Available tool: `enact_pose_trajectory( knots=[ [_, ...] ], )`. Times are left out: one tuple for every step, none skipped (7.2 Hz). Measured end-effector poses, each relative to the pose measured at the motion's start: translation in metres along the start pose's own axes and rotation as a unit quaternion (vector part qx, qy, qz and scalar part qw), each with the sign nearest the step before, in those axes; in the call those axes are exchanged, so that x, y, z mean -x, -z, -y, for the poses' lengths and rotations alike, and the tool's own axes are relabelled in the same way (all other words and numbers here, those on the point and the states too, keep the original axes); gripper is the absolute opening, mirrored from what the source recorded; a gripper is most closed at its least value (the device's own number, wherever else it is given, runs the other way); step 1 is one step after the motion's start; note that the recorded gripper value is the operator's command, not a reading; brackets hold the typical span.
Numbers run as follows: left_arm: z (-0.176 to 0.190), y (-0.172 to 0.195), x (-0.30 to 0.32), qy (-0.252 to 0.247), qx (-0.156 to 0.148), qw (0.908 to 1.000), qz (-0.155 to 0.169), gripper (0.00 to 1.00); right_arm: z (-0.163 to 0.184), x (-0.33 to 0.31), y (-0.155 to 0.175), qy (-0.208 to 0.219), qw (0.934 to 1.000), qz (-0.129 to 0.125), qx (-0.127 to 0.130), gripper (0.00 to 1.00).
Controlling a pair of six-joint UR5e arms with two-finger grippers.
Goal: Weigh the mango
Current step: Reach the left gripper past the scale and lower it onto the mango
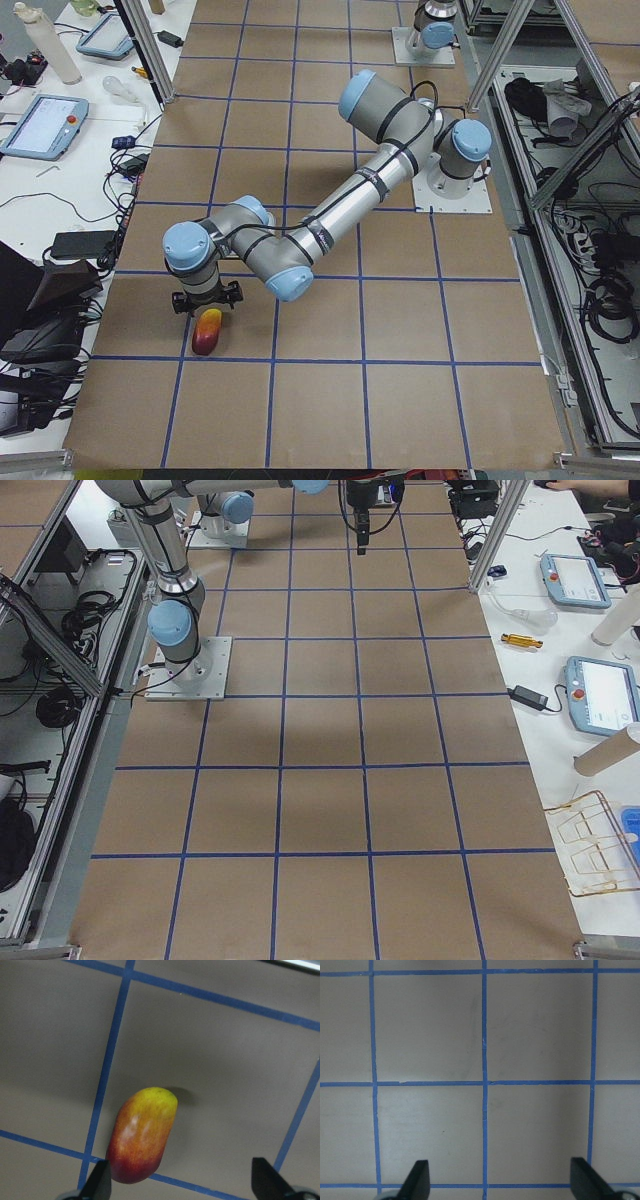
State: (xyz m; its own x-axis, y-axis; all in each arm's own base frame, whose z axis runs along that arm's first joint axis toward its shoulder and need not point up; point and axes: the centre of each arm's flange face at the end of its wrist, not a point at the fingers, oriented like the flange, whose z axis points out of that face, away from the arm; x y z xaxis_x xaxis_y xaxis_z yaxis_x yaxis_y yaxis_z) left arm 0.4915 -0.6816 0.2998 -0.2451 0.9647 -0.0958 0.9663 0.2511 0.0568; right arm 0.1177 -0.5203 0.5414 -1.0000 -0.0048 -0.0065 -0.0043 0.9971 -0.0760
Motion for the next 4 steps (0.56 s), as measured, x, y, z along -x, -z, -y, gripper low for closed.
enact_pose_trajectory(
  knots=[
    [-0.009, -0.009, 0.001, -0.006, -0.005, 1.0000, 0.001, 1.00, 0.000, 0.000, 0.000, 0.000, 1.0000, 0.000, 0.000, 1.00],
    [-0.016, -0.018, 0.002, -0.012, -0.011, 0.9999, 0.003, 0.99, 0.000, 0.000, 0.000, 0.000, 1.0000, 0.000, 0.000, 1.00],
    [-0.022, -0.024, 0.003, -0.017, -0.013, 0.9998, 0.005, 0.98, 0.000, 0.000, 0.000, 0.000, 1.0000, 0.000, 0.000, 1.00],
    [-0.028, -0.028, 0.008, -0.026, -0.013, 0.9995, 0.010, 0.96, 0.000, 0.000, 0.000, 0.000, 1.0000, 0.000, 0.000, 1.00]
  ],
)
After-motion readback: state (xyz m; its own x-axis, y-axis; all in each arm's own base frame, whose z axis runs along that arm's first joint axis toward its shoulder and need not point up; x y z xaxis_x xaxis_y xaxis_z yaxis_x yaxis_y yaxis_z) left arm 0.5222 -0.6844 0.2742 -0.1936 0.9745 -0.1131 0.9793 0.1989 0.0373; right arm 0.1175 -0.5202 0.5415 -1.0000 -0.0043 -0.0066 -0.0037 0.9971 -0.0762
